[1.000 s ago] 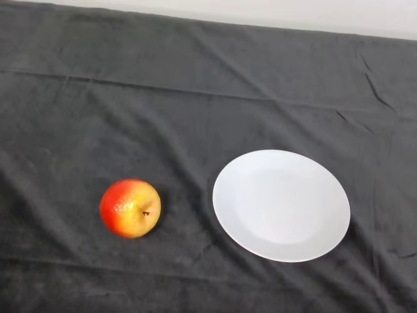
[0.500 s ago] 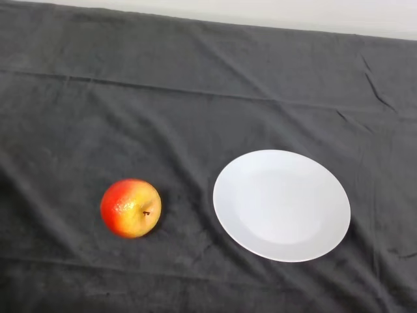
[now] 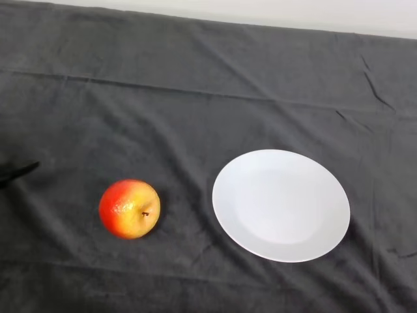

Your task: Move the apple to the plate

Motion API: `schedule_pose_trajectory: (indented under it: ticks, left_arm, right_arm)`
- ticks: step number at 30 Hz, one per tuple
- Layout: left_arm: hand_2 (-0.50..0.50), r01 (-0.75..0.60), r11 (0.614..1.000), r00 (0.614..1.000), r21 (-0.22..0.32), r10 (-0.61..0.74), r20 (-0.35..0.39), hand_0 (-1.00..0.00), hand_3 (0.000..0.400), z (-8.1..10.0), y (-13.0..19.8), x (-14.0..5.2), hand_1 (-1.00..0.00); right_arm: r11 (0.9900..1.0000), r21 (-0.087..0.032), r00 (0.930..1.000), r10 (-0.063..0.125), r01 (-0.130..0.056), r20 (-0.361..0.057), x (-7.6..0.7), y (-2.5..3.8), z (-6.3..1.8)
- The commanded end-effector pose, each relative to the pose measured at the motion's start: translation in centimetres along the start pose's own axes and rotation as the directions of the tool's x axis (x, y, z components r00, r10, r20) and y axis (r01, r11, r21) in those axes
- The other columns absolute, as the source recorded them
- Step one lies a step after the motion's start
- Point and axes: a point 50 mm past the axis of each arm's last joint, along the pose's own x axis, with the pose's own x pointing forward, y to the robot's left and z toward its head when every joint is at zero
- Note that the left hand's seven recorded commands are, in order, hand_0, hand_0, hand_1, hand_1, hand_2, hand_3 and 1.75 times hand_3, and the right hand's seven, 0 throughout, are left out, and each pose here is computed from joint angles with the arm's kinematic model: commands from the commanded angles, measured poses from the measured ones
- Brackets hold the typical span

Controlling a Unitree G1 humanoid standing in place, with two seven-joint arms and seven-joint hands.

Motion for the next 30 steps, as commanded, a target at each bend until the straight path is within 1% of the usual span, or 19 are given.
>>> schedule_pose_trajectory:
  ticks: [1, 9, 15, 21, 30]
  left_arm:
    - [0.00, 0.059, 0.998, 0.995, -0.011, -0.058, 0.080, 0.00, 0.000, 1.2, -1.3, -0.3, 0.00]
    - [0.00, 0.193, 0.981, 0.966, -0.028, -0.185, 0.178, 0.00, 0.000, 2.8, -3.3, -2.6, 0.00]
    - [0.00, 0.288, 0.957, 0.938, -0.025, -0.277, 0.211, 0.00, 0.000, 3.6, -4.3, -4.9, 0.00]
    - [0.00, 0.376, 0.927, 0.908, -0.004, -0.367, 0.201, 0.00, 0.000, 3.8, -5.4, -6.5, 0.00]
    - [0.00, 0.478, 0.877, 0.867, 0.038, -0.479, 0.139, 0.00, 0.000, 3.1, -7.5, -7.2, 0.00]
  right_arm:
    - [0.9970, -0.077, 0.9713, -0.018, -0.001, -0.237, -5.94, -2.16, -4.58]
    - [0.9970, -0.077, 0.9713, -0.017, -0.001, -0.237, -5.93, -2.16, -4.59]
    - [0.9970, -0.077, 0.9713, -0.017, -0.001, -0.237, -5.92, -2.16, -4.59]
    - [0.9970, -0.078, 0.9713, -0.017, -0.001, -0.237, -5.91, -2.16, -4.60]
    - [0.9970, -0.078, 0.9713, -0.017, -0.001, -0.237, -5.90, -2.16, -4.60]
